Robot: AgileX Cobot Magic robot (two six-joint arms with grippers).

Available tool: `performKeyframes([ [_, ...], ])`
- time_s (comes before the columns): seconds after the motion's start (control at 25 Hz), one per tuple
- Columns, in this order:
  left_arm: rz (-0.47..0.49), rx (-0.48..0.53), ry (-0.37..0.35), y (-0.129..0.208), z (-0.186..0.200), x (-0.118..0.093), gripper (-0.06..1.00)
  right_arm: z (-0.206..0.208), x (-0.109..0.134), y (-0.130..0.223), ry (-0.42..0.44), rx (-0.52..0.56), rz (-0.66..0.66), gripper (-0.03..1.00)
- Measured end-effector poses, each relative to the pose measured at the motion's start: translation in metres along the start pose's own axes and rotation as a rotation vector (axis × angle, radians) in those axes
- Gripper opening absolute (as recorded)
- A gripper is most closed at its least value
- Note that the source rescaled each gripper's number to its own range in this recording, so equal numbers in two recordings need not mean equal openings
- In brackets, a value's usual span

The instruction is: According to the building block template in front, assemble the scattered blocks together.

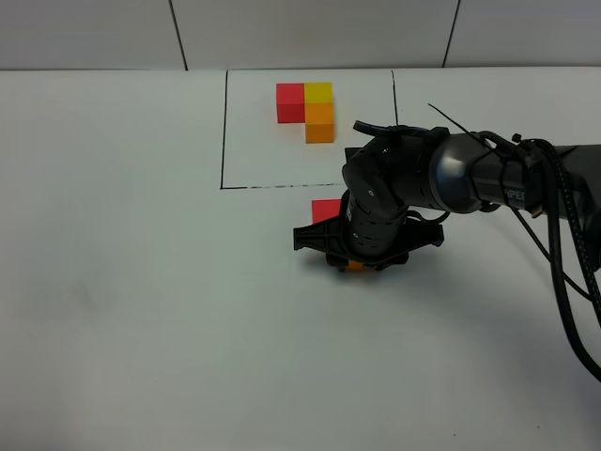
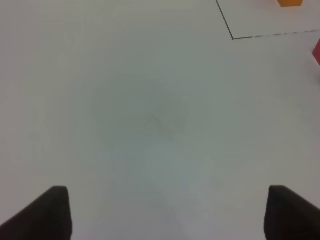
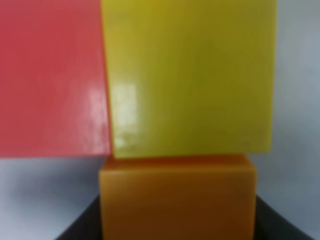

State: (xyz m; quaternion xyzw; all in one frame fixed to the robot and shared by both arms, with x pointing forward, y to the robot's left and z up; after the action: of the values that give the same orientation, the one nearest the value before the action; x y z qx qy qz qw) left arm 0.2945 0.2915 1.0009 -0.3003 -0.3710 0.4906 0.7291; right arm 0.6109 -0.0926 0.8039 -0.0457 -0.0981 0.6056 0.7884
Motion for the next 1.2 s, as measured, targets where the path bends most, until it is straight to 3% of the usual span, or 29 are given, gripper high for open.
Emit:
performKeyframes([
  [1.2, 0.001, 0.000, 0.000, 0.0000, 0.0000, 0.0000, 0.72, -0.0004, -0.0010, 0.0005, 0.007, 0.005, -0.006, 0.01],
])
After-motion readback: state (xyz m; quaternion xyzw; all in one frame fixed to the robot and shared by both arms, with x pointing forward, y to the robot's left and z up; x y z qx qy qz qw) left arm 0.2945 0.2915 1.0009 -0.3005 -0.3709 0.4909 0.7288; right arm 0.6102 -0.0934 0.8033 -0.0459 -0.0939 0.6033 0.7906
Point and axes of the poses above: a point on each arm's last joint axis where the gripper is mounted, z pointing back along that axis away from the gripper, x along the wrist's bending axis when the last joint is at zero, y = z × x, the point moved 8 cm from there along -z, pointing out along that axis toward the gripper, and after that the axes turned 14 degrees about -z, right-handed, at the moved point
